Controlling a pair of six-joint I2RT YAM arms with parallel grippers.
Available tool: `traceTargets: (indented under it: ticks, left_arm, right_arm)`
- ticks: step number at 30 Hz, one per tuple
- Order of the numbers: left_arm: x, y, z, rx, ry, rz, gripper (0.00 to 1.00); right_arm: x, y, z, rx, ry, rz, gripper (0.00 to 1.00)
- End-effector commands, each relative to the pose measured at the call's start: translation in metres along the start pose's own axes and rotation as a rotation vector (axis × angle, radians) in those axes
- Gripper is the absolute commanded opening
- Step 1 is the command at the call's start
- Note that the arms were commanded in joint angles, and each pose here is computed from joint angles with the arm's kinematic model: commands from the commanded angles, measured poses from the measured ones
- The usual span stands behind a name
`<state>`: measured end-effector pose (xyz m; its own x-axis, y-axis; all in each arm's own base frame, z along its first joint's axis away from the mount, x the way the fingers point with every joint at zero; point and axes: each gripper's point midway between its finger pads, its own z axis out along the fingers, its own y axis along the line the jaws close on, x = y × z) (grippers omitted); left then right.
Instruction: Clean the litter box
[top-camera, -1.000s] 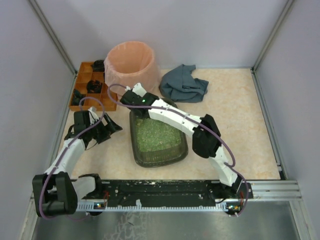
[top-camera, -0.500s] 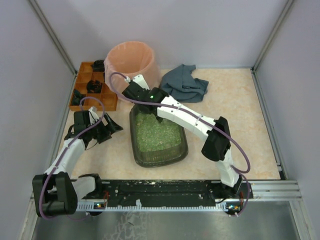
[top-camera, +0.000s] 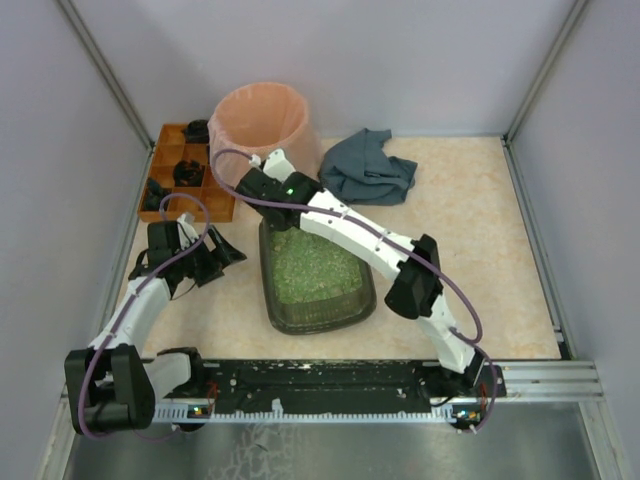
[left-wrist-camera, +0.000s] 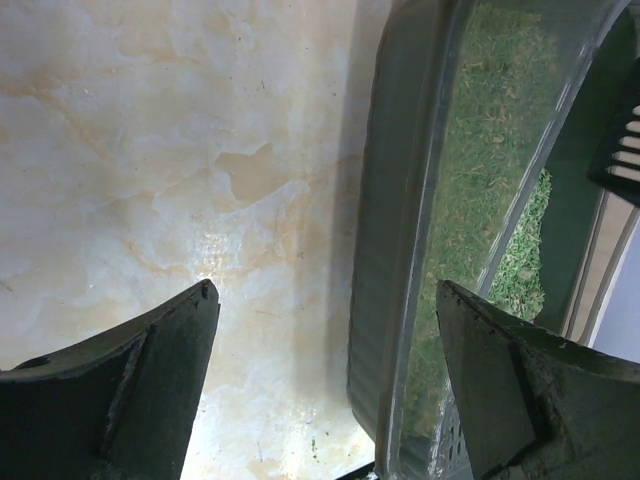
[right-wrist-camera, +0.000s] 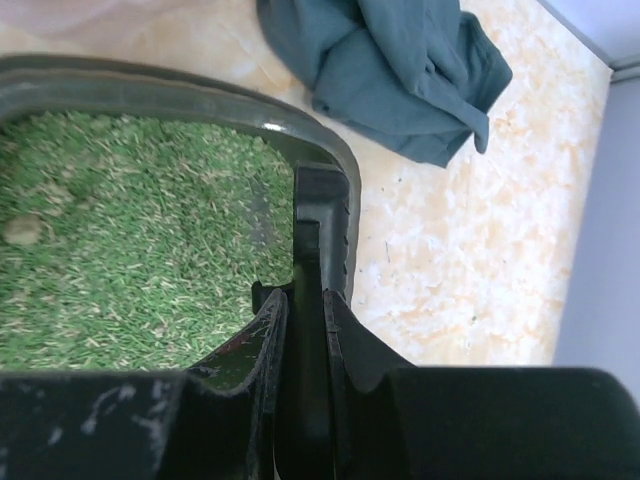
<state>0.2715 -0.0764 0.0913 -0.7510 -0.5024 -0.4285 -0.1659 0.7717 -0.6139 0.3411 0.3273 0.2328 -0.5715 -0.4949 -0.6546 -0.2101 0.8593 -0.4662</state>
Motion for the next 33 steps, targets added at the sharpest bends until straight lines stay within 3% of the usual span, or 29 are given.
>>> traceTargets:
  ticks: [1,11,21,25,33]
  left_arm:
    - [-0.005,-0.005,-0.002,0.031,-0.019,0.03,0.94]
    - [-0.004,-0.006,-0.002,0.036,-0.015,0.029,0.93]
    - [-0.003,-0.005,-0.001,0.038,-0.009,0.027,0.93]
    - [-0.002,-0.005,0.0,0.04,-0.008,0.026,0.93]
    - [-0.002,-0.006,0.0,0.043,-0.007,0.027,0.93]
  right_arm:
    - [0.014,-0.002,-0.002,0.107,0.02,-0.047,0.0]
    - [0.044,0.011,-0.004,0.207,0.041,-0.058,0.0]
    - [0.085,0.03,0.004,0.176,0.143,-0.024,0.0]
    - [0.087,0.042,-0.001,0.079,0.159,0.037,0.0]
    - [0.039,0.077,-0.034,-0.282,0.041,0.248,0.0]
